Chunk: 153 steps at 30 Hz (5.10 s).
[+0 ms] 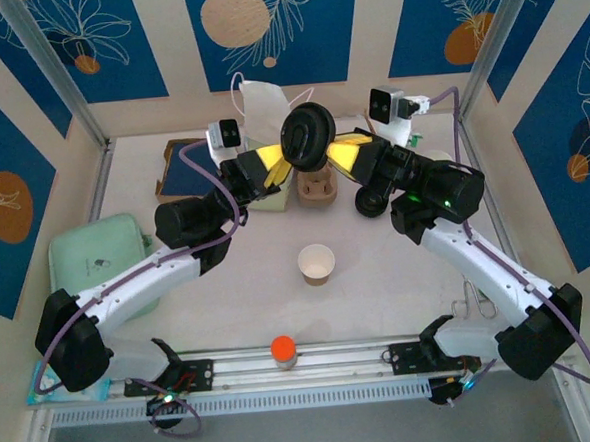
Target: Pack the takeout coffee
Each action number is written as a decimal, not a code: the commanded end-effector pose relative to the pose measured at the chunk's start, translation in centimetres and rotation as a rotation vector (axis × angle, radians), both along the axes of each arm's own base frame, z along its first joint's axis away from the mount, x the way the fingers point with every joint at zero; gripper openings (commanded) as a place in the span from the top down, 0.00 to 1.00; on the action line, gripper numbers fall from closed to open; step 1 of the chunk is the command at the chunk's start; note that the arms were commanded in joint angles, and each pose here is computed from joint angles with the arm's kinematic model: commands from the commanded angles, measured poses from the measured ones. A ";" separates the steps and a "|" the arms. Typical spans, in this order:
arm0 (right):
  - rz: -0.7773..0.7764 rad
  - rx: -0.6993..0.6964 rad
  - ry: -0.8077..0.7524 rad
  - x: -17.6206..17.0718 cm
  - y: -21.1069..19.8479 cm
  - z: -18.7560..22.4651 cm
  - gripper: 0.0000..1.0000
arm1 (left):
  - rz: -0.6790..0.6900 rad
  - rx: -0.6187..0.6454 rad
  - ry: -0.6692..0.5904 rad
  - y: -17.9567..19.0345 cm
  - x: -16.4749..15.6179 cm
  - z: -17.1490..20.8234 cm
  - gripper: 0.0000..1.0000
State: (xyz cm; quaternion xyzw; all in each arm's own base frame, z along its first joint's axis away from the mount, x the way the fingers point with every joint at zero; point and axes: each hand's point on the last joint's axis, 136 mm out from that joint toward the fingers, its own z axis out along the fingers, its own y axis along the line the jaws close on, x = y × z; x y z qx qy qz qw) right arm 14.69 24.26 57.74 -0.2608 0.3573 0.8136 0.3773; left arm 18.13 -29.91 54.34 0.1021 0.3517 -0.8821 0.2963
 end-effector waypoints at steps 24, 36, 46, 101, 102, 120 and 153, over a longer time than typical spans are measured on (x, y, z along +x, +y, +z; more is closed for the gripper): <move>-0.211 -0.170 0.097 1.5 -0.7 -3.0 0.82 | 0.100 0.044 0.002 0.0 0.6 -1.8 0.87; -0.329 -0.212 0.086 0.5 -2.2 -3.6 0.63 | 0.132 0.077 0.030 -0.3 2.0 -2.8 0.88; -0.579 -0.326 0.217 2.5 -4.5 -6.4 0.46 | 0.180 0.174 0.061 -0.6 3.1 -4.9 0.88; -0.983 -0.647 0.595 4.9 -11.7 -20.5 0.37 | 0.128 0.688 0.632 -1.6 4.1 -39.1 0.91; -0.984 -0.647 0.595 4.8 -11.7 -20.5 0.37 | 0.128 0.691 0.626 -1.7 4.0 -39.1 0.91; -0.991 -0.629 0.600 4.6 -12.1 -20.7 0.38 | 0.132 0.735 0.629 -1.5 3.5 -40.7 0.91; -0.991 -0.606 0.595 4.3 -12.3 -20.9 0.38 | 0.147 0.809 0.632 -1.4 3.4 -42.8 0.78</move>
